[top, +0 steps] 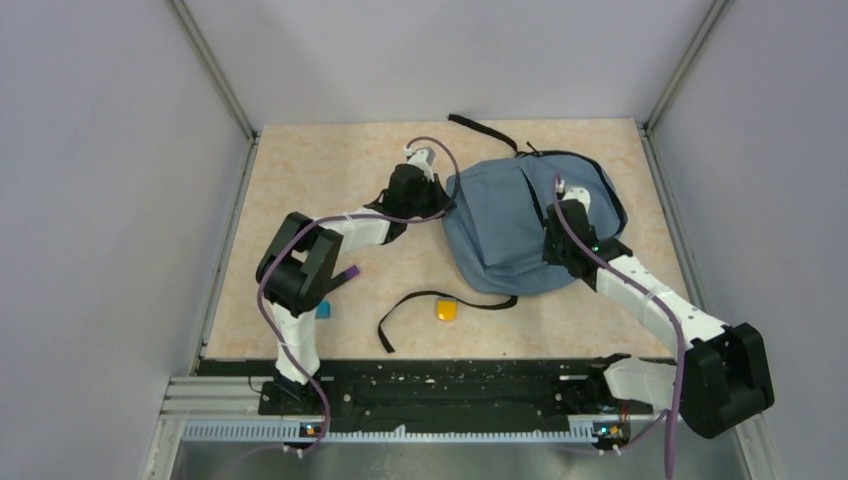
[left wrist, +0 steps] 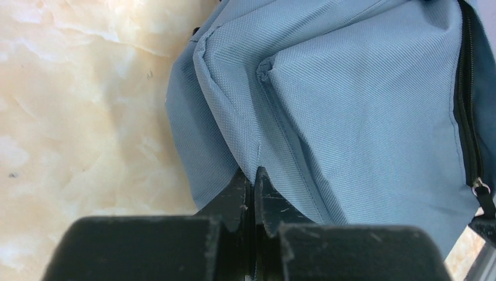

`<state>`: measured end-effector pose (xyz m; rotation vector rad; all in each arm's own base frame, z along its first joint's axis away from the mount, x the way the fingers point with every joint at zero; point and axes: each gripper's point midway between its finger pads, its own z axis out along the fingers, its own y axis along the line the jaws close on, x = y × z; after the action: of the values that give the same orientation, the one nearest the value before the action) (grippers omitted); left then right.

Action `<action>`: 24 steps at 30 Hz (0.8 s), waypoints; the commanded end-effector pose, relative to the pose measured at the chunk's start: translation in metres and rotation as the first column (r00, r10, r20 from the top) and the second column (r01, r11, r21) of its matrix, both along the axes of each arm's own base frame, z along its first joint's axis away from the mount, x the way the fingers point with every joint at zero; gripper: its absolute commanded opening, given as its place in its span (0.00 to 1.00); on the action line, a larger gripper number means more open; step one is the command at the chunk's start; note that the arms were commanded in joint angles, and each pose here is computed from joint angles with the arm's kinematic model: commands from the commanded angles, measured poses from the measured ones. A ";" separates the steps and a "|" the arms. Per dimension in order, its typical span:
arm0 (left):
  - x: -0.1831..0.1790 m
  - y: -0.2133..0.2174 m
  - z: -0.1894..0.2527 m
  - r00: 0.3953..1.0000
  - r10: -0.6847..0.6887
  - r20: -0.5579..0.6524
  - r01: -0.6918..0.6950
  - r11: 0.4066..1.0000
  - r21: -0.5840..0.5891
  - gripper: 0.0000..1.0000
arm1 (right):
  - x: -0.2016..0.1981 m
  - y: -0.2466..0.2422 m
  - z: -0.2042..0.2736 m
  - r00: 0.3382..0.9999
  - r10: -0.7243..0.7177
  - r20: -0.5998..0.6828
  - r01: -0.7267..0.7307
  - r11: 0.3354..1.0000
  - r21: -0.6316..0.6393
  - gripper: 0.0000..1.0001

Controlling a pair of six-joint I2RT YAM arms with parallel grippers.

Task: Pack the student bag
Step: Unzip the student bag at the center of the board.

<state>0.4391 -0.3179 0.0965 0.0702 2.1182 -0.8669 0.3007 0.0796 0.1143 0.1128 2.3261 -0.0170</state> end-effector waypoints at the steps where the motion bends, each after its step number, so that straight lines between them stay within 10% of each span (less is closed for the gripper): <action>1: 0.040 0.010 0.034 0.989 0.040 0.142 -0.043 0.999 0.024 0.00 | -0.022 0.002 -0.012 0.999 -0.007 -0.050 0.006 1.000 -0.018 0.00; 14: 0.052 0.013 0.050 0.976 -0.037 0.214 0.026 0.998 0.051 0.05 | -0.028 0.019 0.004 1.000 0.026 0.003 -0.026 0.997 0.073 0.02; 17: 0.044 0.016 0.055 0.971 -0.044 0.234 0.032 0.998 0.055 0.41 | -0.017 0.025 0.026 0.998 0.038 0.057 -0.043 0.995 0.090 0.37; 24: 0.017 0.026 0.079 0.960 -0.029 0.279 0.009 0.997 0.071 0.65 | 0.022 0.020 0.060 0.990 -0.010 0.144 0.008 1.000 0.011 0.74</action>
<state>0.4607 -0.2924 0.1118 0.2112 2.0537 -0.7531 0.2907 0.0976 0.1369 0.1191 2.2887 0.0423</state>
